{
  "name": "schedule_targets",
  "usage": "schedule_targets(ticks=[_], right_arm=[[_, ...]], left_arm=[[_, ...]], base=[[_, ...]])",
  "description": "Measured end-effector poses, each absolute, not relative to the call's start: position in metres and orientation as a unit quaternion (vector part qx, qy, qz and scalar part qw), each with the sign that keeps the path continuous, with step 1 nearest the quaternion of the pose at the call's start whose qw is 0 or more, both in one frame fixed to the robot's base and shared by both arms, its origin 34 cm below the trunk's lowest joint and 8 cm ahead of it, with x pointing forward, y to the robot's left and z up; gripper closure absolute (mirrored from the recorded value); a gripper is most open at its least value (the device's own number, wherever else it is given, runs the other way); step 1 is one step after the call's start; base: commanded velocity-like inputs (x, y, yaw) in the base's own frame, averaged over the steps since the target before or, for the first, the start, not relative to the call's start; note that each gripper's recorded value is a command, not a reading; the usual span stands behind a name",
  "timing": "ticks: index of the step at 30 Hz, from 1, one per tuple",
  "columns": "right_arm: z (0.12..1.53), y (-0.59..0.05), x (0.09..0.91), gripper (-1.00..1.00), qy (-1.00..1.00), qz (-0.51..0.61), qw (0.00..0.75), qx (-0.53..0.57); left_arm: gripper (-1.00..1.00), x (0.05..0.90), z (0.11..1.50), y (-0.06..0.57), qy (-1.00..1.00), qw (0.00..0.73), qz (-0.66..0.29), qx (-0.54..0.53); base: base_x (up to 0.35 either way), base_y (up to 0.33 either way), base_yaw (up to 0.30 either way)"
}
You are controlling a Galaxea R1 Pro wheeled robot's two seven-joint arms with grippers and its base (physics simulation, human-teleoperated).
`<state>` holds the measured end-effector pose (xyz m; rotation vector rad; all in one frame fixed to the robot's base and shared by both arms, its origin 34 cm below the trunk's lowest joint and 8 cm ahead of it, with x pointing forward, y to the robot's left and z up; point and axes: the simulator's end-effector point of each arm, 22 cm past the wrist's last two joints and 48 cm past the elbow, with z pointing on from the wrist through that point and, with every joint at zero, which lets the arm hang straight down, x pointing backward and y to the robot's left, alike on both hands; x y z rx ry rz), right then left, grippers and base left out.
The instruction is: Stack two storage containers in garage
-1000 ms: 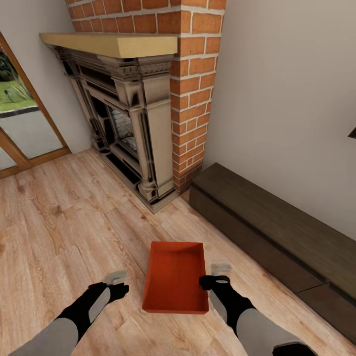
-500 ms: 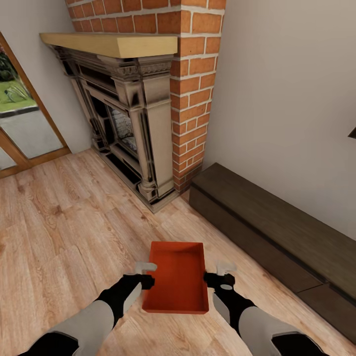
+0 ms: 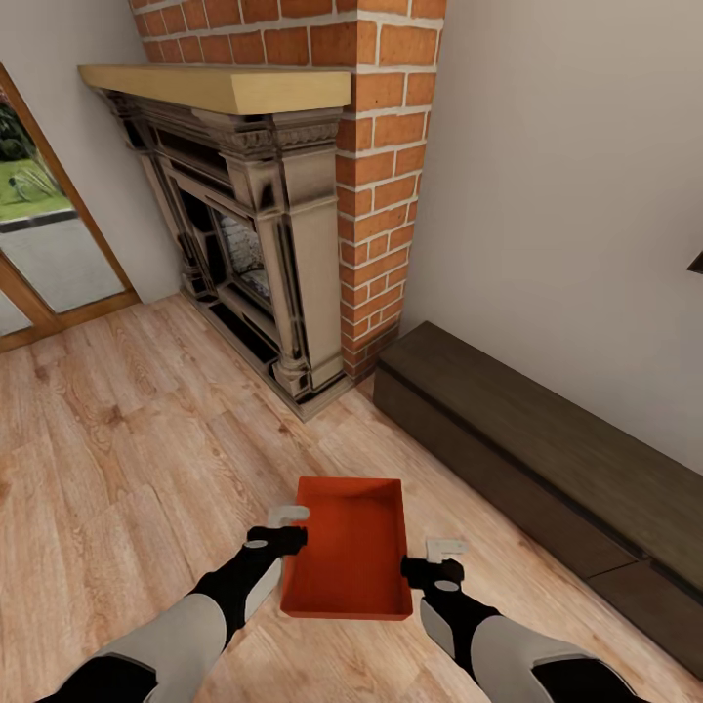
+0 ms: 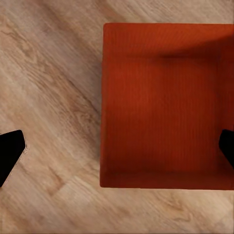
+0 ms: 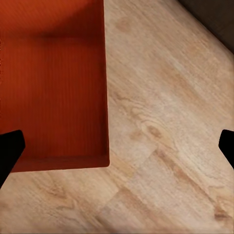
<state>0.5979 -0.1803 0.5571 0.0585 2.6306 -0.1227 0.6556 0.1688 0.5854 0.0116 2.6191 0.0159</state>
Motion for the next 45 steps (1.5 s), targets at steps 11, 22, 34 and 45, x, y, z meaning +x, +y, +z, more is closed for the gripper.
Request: schedule_targets(ticks=[11,22,34,45], right_arm=[[0.557,-0.180,0.597,-1.00,0.967,-0.046,0.249,0.019],[0.551,-0.179,0.597,-1.00,0.968,-0.047,0.248,0.019],[0.543,-0.175,0.605,-1.00,0.965,-0.033,0.258,0.017],[0.542,-0.172,0.606,-1.00,0.965,-0.031,0.260,0.020]], left_arm=[[-1.00,0.657,0.588,0.193,0.962,0.264,0.059,-0.016],[-1.00,0.658,0.583,0.194,0.962,0.265,0.058,-0.017],[-1.00,0.655,0.569,0.197,0.964,0.259,0.047,-0.040],[-1.00,0.653,0.565,0.208,0.964,0.257,0.055,-0.041]], base=[[0.000,0.000,0.000],[0.000,0.000,0.000],[0.000,0.000,0.000],[0.000,0.000,0.000]])
